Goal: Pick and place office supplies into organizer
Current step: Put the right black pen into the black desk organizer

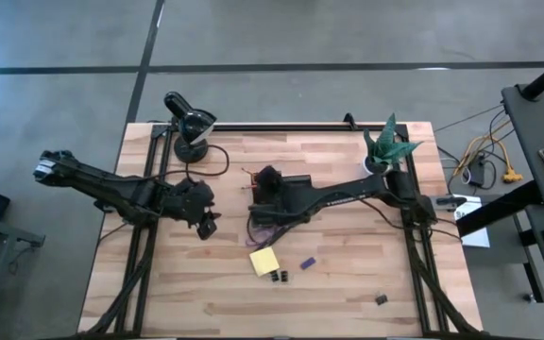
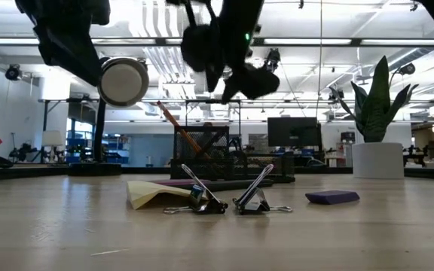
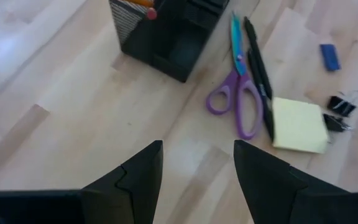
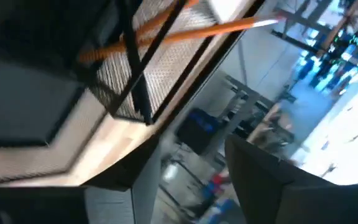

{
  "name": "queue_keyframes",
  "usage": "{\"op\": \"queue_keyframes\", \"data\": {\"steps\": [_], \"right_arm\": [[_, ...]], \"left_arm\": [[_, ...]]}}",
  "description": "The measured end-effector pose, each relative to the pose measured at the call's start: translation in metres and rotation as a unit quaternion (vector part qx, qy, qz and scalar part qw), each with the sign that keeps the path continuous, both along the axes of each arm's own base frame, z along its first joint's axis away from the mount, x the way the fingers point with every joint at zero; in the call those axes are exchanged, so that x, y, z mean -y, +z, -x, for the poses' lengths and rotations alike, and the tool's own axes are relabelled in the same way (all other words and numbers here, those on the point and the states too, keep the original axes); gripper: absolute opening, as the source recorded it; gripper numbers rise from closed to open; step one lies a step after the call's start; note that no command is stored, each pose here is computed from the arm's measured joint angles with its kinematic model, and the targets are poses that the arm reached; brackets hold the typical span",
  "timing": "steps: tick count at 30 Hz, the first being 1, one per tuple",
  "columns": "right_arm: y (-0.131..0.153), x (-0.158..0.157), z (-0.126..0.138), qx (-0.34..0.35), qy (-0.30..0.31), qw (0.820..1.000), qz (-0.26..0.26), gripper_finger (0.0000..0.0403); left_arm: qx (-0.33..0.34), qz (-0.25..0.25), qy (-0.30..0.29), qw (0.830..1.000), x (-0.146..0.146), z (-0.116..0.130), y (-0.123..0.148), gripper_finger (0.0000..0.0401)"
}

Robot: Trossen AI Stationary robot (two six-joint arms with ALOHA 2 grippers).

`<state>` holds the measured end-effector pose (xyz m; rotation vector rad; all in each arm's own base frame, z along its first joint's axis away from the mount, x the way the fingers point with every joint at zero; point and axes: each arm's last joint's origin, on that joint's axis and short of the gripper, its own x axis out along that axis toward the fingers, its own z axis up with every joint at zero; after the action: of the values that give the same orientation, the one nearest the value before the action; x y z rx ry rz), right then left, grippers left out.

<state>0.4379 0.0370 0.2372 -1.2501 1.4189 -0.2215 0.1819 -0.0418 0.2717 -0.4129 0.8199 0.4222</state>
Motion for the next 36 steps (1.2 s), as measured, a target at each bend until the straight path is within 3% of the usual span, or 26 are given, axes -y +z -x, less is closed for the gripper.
{"op": "queue_keyframes", "data": {"steps": [2, 4, 8, 10, 15, 20, 36], "right_arm": [[0.012, -0.01, 0.003, 0.044, -0.027, 0.997, -0.054, 0.0175], [0.023, -0.018, 0.01, 0.07, -0.069, 0.984, -0.147, 0.0175], [0.031, -0.031, 0.02, 0.07, -0.152, 0.912, -0.375, 0.0171], [0.026, -0.041, 0.022, 0.049, -0.156, 0.889, -0.427, 0.017], [0.0, -0.071, 0.022, -0.017, -0.067, 0.901, -0.428, 0.0169], [-0.03, -0.074, 0.019, -0.041, -0.022, 0.908, -0.416, 0.0164], [-0.075, -0.01, 0.023, -0.065, -0.097, 0.9, -0.42, 0.0139]], "left_arm": [[-0.001, 0.012, -0.006, 1.0, 0.001, 0.0, 0.001, 0.018], [0.001, 0.023, -0.014, 1.0, 0.002, -0.001, 0.001, 0.018], [0.009, 0.033, -0.019, 0.999, 0.003, -0.003, 0.002, 0.018], [0.012, 0.032, -0.022, 0.999, 0.003, -0.003, 0.002, 0.018], [0.01, 0.022, -0.032, 0.999, 0.003, -0.003, 0.001, 0.018], [0.01, 0.022, -0.032, 0.999, 0.003, -0.003, 0.001, 0.018], [0.007, 0.015, -0.039, 0.999, 0.003, -0.003, 0.001, 0.018]]}}
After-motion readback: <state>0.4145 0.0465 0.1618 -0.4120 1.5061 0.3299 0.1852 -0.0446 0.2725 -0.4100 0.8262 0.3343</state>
